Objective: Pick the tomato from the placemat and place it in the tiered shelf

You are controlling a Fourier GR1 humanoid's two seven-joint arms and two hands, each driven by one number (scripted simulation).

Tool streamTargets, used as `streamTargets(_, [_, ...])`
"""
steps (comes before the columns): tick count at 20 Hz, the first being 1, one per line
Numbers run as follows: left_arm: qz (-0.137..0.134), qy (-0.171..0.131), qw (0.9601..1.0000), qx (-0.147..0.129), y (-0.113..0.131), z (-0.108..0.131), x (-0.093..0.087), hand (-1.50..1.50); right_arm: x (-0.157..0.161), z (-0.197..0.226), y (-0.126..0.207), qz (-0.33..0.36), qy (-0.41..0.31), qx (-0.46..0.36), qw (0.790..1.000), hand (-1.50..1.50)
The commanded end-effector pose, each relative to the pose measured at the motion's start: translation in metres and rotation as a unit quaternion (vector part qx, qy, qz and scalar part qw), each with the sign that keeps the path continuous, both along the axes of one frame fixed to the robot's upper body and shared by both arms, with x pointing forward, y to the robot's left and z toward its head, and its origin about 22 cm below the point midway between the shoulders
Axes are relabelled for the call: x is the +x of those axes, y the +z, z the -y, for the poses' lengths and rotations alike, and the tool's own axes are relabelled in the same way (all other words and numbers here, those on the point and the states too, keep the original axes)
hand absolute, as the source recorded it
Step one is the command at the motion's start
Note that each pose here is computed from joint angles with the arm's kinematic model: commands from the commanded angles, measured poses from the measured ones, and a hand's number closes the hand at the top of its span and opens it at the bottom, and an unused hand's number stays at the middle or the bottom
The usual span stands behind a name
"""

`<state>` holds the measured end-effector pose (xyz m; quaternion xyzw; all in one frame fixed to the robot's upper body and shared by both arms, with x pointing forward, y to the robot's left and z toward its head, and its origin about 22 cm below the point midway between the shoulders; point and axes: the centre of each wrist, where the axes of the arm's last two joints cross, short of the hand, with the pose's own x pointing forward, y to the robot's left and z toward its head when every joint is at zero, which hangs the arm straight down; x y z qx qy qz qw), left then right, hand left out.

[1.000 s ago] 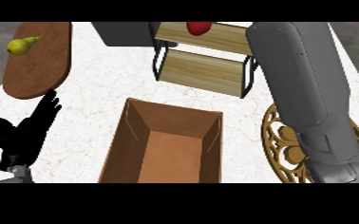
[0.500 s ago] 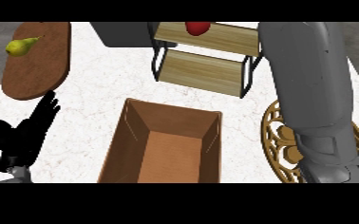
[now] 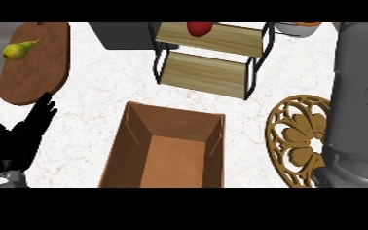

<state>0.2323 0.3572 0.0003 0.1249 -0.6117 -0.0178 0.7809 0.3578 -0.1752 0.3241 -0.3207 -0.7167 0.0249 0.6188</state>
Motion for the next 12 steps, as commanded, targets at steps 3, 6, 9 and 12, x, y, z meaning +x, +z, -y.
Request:
streamTargets(3, [0.006, 0.006, 1.0, 0.003, -0.005, -0.015, 0.001, 0.0, -0.06, 0.057, 0.034, 0.039, -0.026, 0.026, 0.999, -1.5])
streamTargets(6, [-0.002, 0.019, 0.9998, -0.005, 0.003, -0.008, -0.009, 0.0, -0.1, 0.09, 0.049, 0.03, -0.056, 0.027, 0.998, -1.5])
streamTargets(9, [0.001, 0.035, 0.9994, 0.007, -0.006, -0.02, -0.01, 0.0, -0.124, 0.129, 0.062, 0.011, -0.077, 0.016, 0.997, -1.5])
streamTargets(12, [-0.008, 0.03, 0.9995, -0.007, -0.012, -0.008, -0.02, 0.0, -0.145, 0.155, 0.06, -0.015, -0.072, -0.005, 0.997, -1.5])
